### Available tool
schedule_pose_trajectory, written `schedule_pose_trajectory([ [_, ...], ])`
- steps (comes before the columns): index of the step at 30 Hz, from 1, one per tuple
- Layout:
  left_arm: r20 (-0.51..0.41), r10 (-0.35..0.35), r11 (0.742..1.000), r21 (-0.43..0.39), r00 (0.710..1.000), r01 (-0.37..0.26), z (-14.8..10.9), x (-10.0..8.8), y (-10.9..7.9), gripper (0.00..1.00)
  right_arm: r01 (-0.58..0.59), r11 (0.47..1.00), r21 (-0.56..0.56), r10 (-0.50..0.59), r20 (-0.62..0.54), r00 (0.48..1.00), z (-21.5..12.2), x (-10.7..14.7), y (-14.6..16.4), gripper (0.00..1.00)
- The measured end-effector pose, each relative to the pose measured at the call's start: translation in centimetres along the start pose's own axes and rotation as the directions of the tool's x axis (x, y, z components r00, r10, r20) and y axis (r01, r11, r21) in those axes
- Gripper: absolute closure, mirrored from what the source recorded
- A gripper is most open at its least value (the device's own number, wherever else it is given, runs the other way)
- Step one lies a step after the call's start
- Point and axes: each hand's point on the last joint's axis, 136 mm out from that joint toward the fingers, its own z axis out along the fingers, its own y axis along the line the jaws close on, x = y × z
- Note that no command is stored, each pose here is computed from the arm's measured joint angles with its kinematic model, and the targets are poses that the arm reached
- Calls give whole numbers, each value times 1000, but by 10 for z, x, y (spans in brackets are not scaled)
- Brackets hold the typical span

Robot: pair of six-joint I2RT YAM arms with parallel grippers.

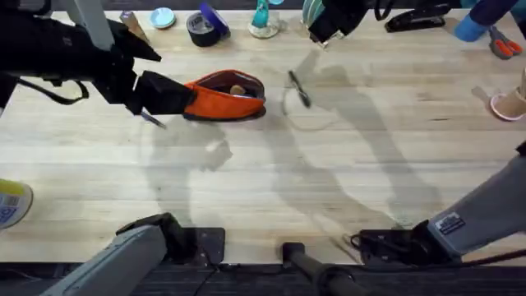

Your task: Unzip the bag, pick up the pens from the table one at a time and place them inside, then zip the bag closed.

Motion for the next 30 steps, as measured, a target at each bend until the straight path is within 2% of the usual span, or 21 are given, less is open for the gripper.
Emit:
schedule_pose_trajectory([
  [9, 0, 0, 1000, 0, 1000, 0, 0, 0, 0, 7, 8, 1000, 22, -9, 34, 999, -20, -4, 3, 973],
  [20, 0, 0, 1000, 0, 1000, 0, 0, 0, 0, 8, 0, 1000, 24, -1, 37, 999, -21, -4, 3, 972],
  [26, 0, 0, 1000, 0, 1000, 0, 0, 0, 0, 8, -69, 997, 26, 68, 48, 997, -21, -7, 2, 971],
  [28, 0, 0, 1000, 0, 1000, 0, 0, 0, 0, 8, -118, 992, 33, 117, 41, 992, -21, -5, 2, 872],
  [29, 0, 0, 1000, 0, 1000, 0, 0, 0, 0, 8, -140, 989, 39, 139, 32, 990, -20, -4, 2, 759],
  [30, 0, 0, 1000, 0, 1000, 0, 0, 0, 0, 8, -160, 986, 44, 160, 20, 987, -20, -2, 4, 601],
])
